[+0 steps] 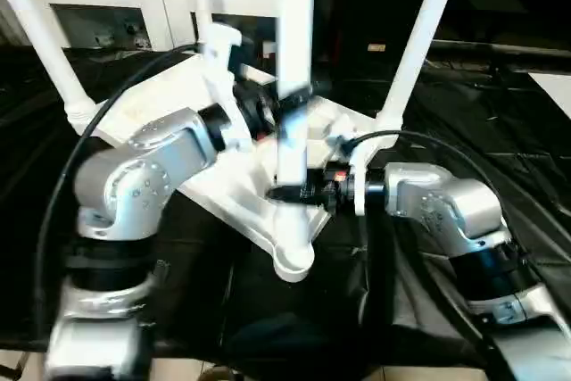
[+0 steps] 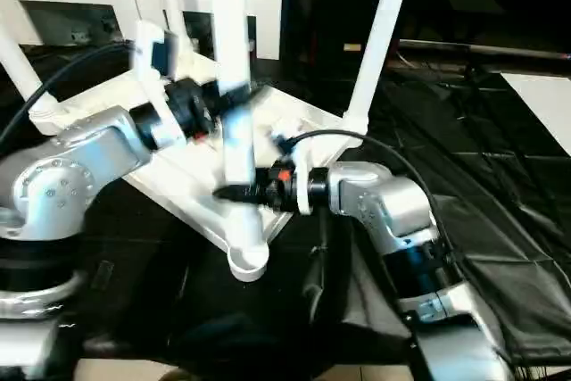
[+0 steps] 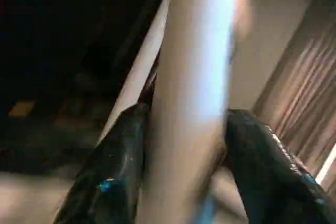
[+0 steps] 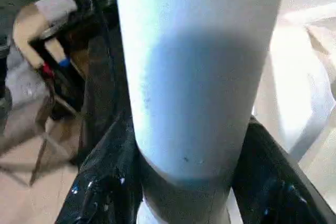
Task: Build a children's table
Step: Rotate table base
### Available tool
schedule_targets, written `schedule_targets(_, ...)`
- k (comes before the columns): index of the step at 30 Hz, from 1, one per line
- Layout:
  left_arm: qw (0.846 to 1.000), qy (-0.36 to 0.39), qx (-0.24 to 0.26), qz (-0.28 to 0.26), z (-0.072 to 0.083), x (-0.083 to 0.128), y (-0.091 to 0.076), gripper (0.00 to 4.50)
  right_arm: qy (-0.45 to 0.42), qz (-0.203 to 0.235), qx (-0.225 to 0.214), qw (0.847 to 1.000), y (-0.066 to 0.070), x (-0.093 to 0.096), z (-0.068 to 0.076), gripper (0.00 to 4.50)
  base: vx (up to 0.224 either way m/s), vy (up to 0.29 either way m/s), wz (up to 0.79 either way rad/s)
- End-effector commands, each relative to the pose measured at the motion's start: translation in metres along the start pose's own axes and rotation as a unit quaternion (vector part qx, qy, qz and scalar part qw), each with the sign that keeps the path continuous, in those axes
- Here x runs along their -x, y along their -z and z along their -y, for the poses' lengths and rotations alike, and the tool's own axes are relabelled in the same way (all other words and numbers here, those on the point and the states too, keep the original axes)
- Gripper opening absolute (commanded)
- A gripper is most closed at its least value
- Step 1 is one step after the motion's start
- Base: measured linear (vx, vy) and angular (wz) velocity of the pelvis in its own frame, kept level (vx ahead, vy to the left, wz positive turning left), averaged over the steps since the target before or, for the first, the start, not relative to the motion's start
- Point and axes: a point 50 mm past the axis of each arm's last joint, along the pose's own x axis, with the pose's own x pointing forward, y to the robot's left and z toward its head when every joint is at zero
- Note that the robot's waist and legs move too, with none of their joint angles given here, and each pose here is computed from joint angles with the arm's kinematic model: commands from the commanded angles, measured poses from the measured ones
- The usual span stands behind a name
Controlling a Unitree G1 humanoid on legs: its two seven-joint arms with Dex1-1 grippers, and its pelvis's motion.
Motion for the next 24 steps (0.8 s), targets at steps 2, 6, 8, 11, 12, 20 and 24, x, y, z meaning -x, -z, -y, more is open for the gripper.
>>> schedule_targets(2,0.999,0.003,0.015,0.052,0.000,0.001,-0.012,2.90,0.016,0.040,0.000,0.999,-0.008,0.007,0.002,1.85,0.000,0.000,0.00)
schedule_targets(6,0.991,0.008,0.065,0.120,-0.006,0.003,-0.013,3.00,0.030,0.104,-0.027,0.994,-0.015,0.011,0.002,1.85,0.000,0.000,0.00)
schedule_targets(8,0.990,0.008,0.066,0.124,-0.007,0.002,-0.011,3.00,0.036,0.120,-0.032,0.992,-0.017,0.013,0.002,1.85,0.000,0.000,0.00)
schedule_targets(11,0.992,-0.011,0.043,0.114,-0.016,0.007,-0.012,3.00,0.070,0.142,-0.028,0.987,-0.020,0.018,0.004,1.85,0.000,0.000,0.00)
schedule_targets(12,0.997,-0.044,-0.033,0.051,-0.028,0.017,-0.009,3.00,0.132,0.149,-0.016,0.980,-0.018,0.025,0.012,1.85,0.000,0.000,0.00)
schedule_targets(20,0.917,-0.016,-0.291,-0.270,-0.057,0.064,0.020,3.00,0.277,0.102,0.018,0.955,0.002,0.041,0.029,1.84,0.000,0.000,0.00)
schedule_targets(24,0.856,0.039,-0.334,-0.392,-0.068,0.082,0.032,3.00,0.311,0.111,0.016,0.944,0.008,0.050,0.030,1.84,0.000,0.000,0.00)
